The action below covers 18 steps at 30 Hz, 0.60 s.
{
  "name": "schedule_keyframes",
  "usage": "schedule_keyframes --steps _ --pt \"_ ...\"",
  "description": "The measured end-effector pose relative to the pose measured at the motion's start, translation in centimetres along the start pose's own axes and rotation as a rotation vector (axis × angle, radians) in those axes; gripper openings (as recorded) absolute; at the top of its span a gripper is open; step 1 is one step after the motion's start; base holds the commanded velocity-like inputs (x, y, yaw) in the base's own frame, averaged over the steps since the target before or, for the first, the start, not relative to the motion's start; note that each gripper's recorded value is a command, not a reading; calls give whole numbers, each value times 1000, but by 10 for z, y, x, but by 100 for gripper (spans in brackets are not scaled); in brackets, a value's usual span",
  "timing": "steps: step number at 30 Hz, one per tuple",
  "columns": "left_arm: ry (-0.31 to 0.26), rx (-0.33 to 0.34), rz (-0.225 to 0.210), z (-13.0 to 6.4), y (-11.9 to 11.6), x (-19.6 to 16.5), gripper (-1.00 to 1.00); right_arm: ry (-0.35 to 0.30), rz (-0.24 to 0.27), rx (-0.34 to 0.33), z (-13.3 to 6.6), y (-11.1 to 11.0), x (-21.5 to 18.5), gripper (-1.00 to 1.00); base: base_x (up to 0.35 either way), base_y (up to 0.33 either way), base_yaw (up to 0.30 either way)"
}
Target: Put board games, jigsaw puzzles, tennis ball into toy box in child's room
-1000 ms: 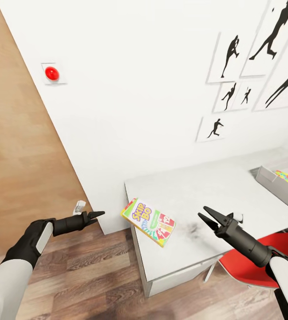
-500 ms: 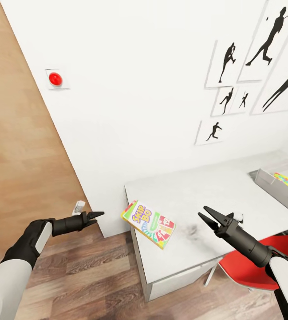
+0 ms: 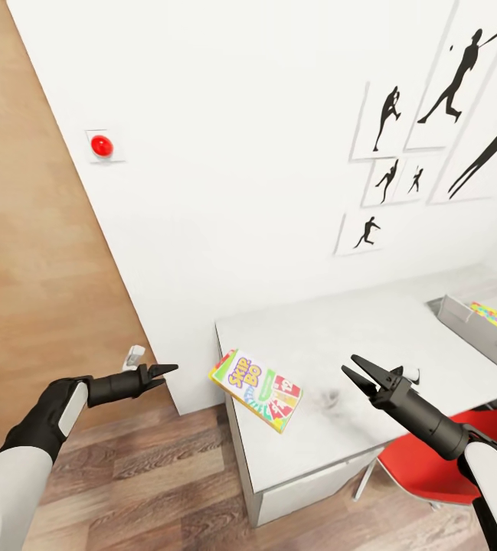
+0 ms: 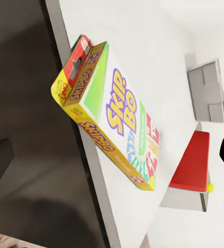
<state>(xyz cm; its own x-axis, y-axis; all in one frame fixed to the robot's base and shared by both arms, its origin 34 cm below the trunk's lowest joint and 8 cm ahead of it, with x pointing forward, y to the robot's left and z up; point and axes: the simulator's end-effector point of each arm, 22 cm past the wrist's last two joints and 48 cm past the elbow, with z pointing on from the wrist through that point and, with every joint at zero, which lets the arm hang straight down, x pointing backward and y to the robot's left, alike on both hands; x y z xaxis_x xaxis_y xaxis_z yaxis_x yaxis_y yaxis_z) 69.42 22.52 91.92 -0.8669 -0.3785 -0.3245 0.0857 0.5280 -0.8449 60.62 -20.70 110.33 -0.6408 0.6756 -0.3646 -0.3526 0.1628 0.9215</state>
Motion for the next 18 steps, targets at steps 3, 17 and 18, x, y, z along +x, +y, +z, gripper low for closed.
schedule_keyframes --steps 3,17,18 --pt "-2 2 4 -1 -3 -1 100 -1 -4 -4 0 3 -1 100 0 0 0" --pt "-13 11 22 -6 -14 -7 100 -5 -21 -17 0 14 -3 100 0 0 0" --pt "-14 11 23 -6 -15 -7 100 -5 -22 -18 0 14 -3 100 0 0 0"
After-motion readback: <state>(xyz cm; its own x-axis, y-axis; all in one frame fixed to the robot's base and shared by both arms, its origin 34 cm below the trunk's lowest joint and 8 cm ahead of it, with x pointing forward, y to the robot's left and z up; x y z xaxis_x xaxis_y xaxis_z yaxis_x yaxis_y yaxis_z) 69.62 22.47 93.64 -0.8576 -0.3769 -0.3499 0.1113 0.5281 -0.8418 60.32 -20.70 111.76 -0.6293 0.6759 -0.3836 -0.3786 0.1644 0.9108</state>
